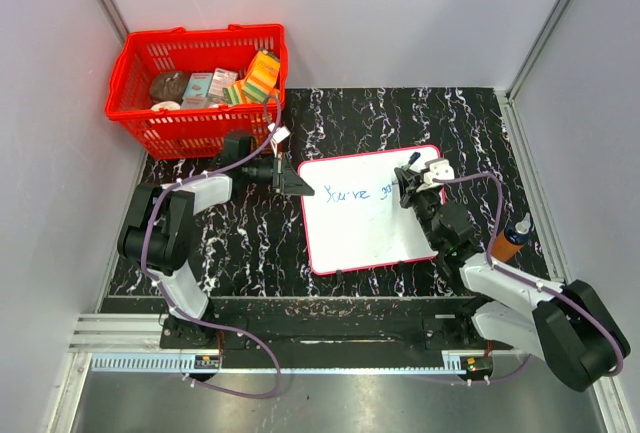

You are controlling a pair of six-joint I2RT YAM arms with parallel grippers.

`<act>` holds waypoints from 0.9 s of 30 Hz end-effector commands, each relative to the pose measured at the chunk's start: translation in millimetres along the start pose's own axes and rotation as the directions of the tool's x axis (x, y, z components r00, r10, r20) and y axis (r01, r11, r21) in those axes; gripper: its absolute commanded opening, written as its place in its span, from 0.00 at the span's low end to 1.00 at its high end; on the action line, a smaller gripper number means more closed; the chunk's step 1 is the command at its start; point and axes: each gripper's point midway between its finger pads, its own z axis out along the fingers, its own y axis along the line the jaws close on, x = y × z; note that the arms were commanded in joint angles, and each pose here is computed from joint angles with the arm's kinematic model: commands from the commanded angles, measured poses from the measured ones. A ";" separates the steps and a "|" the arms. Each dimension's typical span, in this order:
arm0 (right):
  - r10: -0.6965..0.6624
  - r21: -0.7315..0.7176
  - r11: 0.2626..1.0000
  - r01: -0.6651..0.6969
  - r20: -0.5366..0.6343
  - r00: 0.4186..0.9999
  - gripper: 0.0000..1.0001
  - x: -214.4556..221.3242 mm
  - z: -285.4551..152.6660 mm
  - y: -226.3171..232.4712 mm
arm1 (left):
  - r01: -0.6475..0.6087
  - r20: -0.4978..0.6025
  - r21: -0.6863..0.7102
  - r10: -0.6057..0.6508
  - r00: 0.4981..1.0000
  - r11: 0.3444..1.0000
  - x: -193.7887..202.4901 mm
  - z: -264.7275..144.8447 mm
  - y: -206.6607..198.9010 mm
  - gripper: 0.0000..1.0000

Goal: Write a sentence on the whiteboard

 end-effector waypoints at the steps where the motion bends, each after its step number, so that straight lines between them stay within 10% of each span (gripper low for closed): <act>1: 0.010 0.051 0.999 -0.014 0.082 0.997 0.00 -27.0 10.5 -7.9 | -0.166 0.007 -0.094 0.167 0.986 0.982 -3.3 6.9 19.6 0.00; 27: 0.026 0.014 1.000 -0.026 0.008 1.000 0.00 -3.1 -9.7 -5.0 | -0.168 0.005 -0.101 0.169 0.986 0.981 -3.0 6.4 20.3 0.00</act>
